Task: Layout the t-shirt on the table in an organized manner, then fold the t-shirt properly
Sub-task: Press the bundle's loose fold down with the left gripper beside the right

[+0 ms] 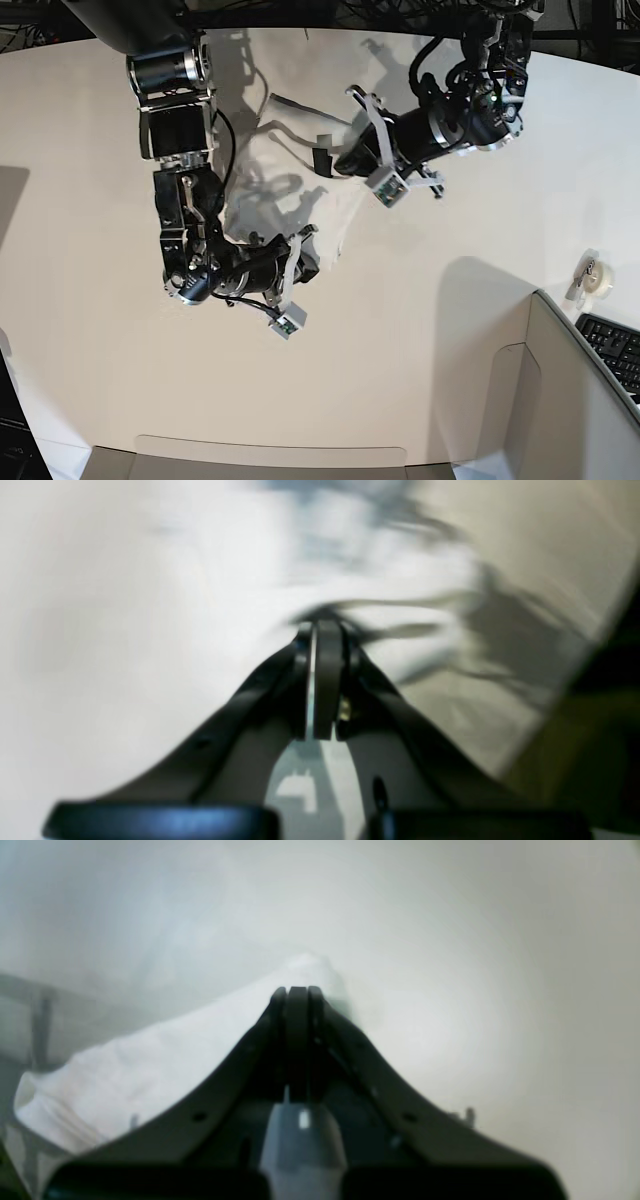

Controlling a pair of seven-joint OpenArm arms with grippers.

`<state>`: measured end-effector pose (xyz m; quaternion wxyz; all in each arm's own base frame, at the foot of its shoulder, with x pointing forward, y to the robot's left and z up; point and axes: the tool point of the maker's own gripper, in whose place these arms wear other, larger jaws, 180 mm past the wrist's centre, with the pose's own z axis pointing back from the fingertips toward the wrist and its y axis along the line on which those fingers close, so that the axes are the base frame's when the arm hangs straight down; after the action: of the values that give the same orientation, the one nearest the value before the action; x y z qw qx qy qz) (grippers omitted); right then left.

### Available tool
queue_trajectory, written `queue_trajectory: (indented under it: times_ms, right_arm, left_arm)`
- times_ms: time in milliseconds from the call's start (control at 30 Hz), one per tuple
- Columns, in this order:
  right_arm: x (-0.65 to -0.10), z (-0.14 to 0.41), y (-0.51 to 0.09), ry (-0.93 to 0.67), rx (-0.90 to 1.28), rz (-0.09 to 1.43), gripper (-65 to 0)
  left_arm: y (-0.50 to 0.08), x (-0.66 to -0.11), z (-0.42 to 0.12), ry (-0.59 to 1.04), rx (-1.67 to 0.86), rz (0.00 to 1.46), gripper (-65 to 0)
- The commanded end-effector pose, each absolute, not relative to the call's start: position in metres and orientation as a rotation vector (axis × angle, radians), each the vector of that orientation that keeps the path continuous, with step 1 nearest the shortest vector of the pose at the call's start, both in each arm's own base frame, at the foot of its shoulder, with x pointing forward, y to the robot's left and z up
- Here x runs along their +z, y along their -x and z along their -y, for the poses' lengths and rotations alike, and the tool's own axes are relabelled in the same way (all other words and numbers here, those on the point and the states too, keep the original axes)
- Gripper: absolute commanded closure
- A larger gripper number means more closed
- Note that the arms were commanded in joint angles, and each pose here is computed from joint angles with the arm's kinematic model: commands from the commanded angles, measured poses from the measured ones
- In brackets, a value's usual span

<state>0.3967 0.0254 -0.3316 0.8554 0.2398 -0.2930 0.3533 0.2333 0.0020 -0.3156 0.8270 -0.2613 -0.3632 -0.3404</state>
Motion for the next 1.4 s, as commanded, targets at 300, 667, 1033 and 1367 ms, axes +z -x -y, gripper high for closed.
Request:
queue_trajectory:
  times_ms: [300, 667, 1033, 1367]
  right_arm:
    - [-0.309, -0.045, -0.416, -0.556, 0.740, 0.667, 0.0]
    - [-0.369, -0.043, -0.383, -0.525, 0.791, 0.501, 0.0]
    - [-0.375, 0.031, -0.374, -0.363, 0.797, 0.495, 0.0]
    - [-0.357, 0.048, -0.342, -0.296, 0.873, 0.510, 0.0]
  left_arm:
    - [-0.208, -0.334, 0.046, 0.701, -0.748, 0.681, 0.0]
    - [-0.199, -0.391, 0.019, 0.643, -0.698, 0.509, 0.0]
    - [-0.223, -0.406, -0.045, 0.474, -0.732, 0.475, 0.0]
    - [-0.266, -0.399, -0.066, 0.422, -0.673, 0.525, 0.0]
